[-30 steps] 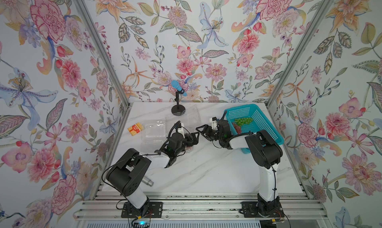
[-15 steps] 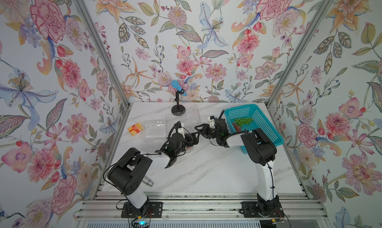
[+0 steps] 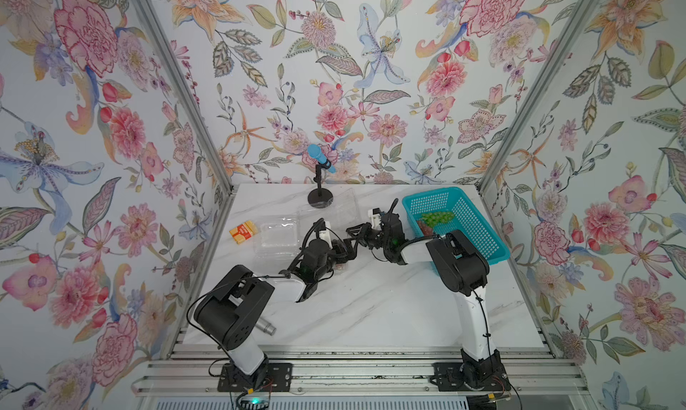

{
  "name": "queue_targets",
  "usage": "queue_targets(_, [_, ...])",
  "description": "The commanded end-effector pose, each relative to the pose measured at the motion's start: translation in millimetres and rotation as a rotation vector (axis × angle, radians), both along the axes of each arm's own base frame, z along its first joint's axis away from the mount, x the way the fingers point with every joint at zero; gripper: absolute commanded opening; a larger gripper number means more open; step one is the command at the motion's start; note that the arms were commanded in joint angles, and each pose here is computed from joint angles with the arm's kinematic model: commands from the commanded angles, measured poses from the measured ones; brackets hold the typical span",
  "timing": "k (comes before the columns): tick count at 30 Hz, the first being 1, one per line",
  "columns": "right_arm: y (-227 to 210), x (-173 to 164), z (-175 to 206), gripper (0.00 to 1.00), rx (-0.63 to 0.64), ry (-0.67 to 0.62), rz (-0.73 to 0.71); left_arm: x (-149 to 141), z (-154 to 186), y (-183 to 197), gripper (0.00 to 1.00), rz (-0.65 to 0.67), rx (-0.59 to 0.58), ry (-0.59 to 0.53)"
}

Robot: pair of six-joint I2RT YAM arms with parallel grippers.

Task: Pack grapes into containers
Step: Adjust the packing box at the center of the board.

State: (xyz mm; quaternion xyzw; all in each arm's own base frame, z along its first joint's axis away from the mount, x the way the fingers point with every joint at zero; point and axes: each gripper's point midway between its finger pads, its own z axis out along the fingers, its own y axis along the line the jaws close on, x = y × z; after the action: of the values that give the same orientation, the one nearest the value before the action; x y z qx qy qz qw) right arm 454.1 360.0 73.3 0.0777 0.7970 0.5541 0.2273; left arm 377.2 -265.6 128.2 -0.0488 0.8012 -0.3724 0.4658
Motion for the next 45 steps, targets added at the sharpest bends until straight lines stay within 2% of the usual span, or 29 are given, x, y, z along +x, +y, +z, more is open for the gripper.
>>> queue_targets(1, [4, 1, -3, 0.21, 0.017, 0.0, -0.005, -8, -24, 1, 1.0, -0.013, 0.034, 0.062])
queue_targets(3, [3, -2, -4, 0.17, 0.018, 0.0, -0.003, -8, -24, 2, 1.0, -0.012, 0.039, 0.061])
queue_targets(11, [-7, -15, -13, 0.14, 0.011, 0.014, -0.014, -9, -25, 8, 1.0, -0.008, 0.069, 0.059])
queue_targets(28, [-23, -56, -11, 0.14, -0.023, 0.006, -0.009, -2, -19, 11, 1.0, -0.005, 0.12, 0.041])
queue_targets(36, [-32, -57, -11, 0.14, -0.03, 0.002, -0.021, 12, -4, 3, 1.0, -0.004, 0.125, 0.006])
queue_targets(45, [-38, -51, 2, 0.17, -0.007, -0.02, -0.03, 10, -17, 0, 1.0, -0.013, 0.102, 0.033])
